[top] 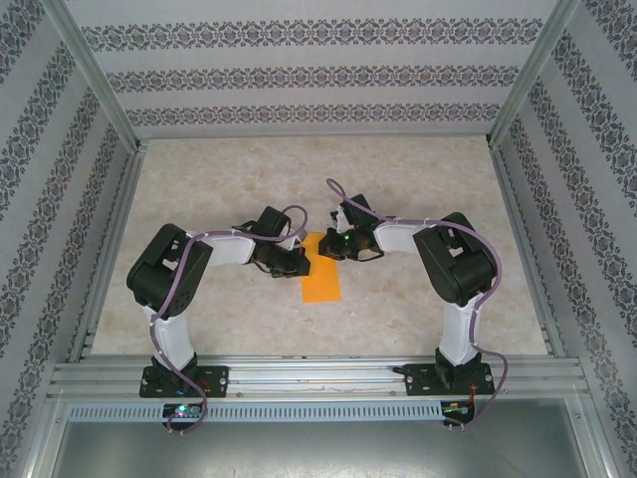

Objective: Fold a paper plane with a square sheet of paper (fold left side to right side)
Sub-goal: First fold the square sheet of paper in half at the center of the table, then hold the square sheet of paper at the center of the table.

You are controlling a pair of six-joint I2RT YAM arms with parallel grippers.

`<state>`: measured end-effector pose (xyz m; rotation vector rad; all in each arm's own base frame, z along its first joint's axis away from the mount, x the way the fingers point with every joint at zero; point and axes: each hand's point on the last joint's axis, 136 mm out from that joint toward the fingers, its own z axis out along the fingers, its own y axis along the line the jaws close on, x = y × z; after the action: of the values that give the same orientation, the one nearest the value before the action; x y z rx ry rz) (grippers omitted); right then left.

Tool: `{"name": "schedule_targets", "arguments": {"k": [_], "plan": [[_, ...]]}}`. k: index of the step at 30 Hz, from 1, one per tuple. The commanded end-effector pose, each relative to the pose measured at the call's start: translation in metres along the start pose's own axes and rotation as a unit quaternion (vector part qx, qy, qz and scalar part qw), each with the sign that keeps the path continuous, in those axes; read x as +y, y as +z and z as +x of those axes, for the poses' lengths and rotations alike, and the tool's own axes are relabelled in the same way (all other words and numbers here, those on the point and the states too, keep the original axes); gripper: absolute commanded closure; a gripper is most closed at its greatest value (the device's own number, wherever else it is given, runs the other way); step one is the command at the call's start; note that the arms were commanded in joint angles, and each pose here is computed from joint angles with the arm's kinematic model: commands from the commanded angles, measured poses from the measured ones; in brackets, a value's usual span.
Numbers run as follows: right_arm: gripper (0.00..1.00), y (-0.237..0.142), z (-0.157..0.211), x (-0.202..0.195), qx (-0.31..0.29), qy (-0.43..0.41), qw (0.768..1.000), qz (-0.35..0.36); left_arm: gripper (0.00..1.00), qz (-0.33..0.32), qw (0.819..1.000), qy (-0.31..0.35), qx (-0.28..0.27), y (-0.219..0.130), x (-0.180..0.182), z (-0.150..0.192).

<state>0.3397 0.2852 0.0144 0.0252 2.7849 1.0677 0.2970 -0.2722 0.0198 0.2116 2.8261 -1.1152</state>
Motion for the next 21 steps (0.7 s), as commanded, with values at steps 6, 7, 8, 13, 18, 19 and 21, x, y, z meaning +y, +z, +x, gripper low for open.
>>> {"name": "schedule_targets", "arguments": {"k": [6, 7, 8, 13, 18, 19, 21], "plan": [[1.0, 0.005, 0.02, -0.031, 0.023, 0.011, 0.997, 0.069, 0.99, -0.01, 1.0, 0.002, 0.003, 0.007, 0.014, 0.008], [0.97, 0.002, 0.016, -0.026, 0.018, 0.006, 0.998, 0.063, 0.99, -0.013, 1.0, -0.002, 0.006, 0.008, 0.017, 0.011], [0.93, -0.001, 0.013, -0.02, 0.014, 0.001, 0.998, 0.057, 0.99, -0.016, 1.0, -0.005, 0.009, 0.01, 0.019, 0.014], [0.83, -0.023, -0.001, 0.004, -0.016, -0.022, 0.999, 0.036, 0.99, -0.024, 0.999, -0.02, 0.016, 0.016, 0.024, 0.025], [0.99, -0.042, 0.014, 0.013, -0.018, -0.02, 0.999, 0.023, 0.99, -0.034, 0.999, -0.032, 0.015, 0.018, 0.025, 0.031], [1.0, -0.045, 0.02, 0.014, -0.013, -0.018, 1.0, 0.018, 1.0, -0.036, 0.999, -0.034, 0.014, 0.017, 0.025, 0.031], [1.0, -0.047, 0.035, 0.015, -0.004, -0.016, 1.0, 0.014, 1.0, -0.036, 0.999, -0.035, 0.013, 0.017, 0.024, 0.031]]}}
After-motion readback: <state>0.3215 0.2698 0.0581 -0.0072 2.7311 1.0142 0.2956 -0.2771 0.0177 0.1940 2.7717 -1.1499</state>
